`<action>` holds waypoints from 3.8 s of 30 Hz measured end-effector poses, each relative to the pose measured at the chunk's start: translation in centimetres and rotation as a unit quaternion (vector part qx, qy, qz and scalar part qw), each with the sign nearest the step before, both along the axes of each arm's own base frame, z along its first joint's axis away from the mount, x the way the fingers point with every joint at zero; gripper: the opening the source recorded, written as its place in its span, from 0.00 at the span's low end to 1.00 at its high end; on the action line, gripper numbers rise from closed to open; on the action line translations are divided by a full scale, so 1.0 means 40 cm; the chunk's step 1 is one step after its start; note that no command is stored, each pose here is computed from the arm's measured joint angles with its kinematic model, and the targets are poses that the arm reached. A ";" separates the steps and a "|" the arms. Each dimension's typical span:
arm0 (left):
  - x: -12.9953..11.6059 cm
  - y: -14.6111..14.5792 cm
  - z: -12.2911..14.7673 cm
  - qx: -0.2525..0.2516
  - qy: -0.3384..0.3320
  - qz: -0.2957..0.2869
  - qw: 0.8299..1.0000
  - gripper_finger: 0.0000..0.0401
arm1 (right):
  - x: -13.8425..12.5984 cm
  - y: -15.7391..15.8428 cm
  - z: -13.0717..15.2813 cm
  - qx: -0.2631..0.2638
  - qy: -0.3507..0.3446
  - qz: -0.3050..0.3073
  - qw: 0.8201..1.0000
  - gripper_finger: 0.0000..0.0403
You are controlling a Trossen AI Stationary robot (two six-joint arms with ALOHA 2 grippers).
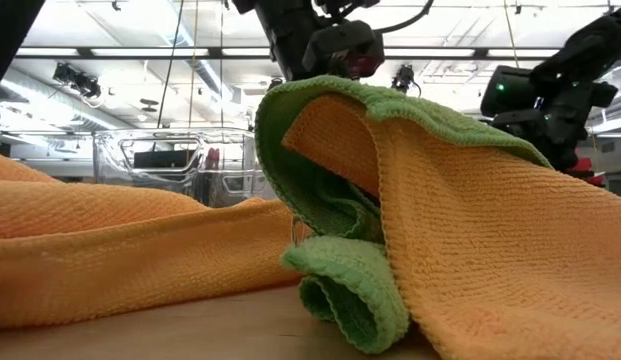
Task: Fold microfiber towels
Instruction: Fold the left blue towel
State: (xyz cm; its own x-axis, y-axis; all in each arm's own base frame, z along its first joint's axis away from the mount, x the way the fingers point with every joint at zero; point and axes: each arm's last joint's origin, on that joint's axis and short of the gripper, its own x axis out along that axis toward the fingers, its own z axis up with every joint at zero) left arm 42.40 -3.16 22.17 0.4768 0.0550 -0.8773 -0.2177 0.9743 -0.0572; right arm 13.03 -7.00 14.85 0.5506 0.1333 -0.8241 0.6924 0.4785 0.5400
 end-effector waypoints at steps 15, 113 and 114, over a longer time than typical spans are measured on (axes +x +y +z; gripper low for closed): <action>0.001 0.013 0.000 0.004 0.000 -0.001 1.000 0.08 | -0.003 0.005 -0.018 0.014 -0.013 -0.002 1.000 0.41; 0.001 0.012 0.000 -0.003 0.000 0.011 1.000 0.05 | 0.014 0.123 0.019 0.132 -0.001 0.134 0.982 0.10; 0.001 0.012 0.000 -0.003 0.000 0.011 1.000 0.05 | 0.014 0.124 0.017 0.123 0.006 0.131 0.984 0.10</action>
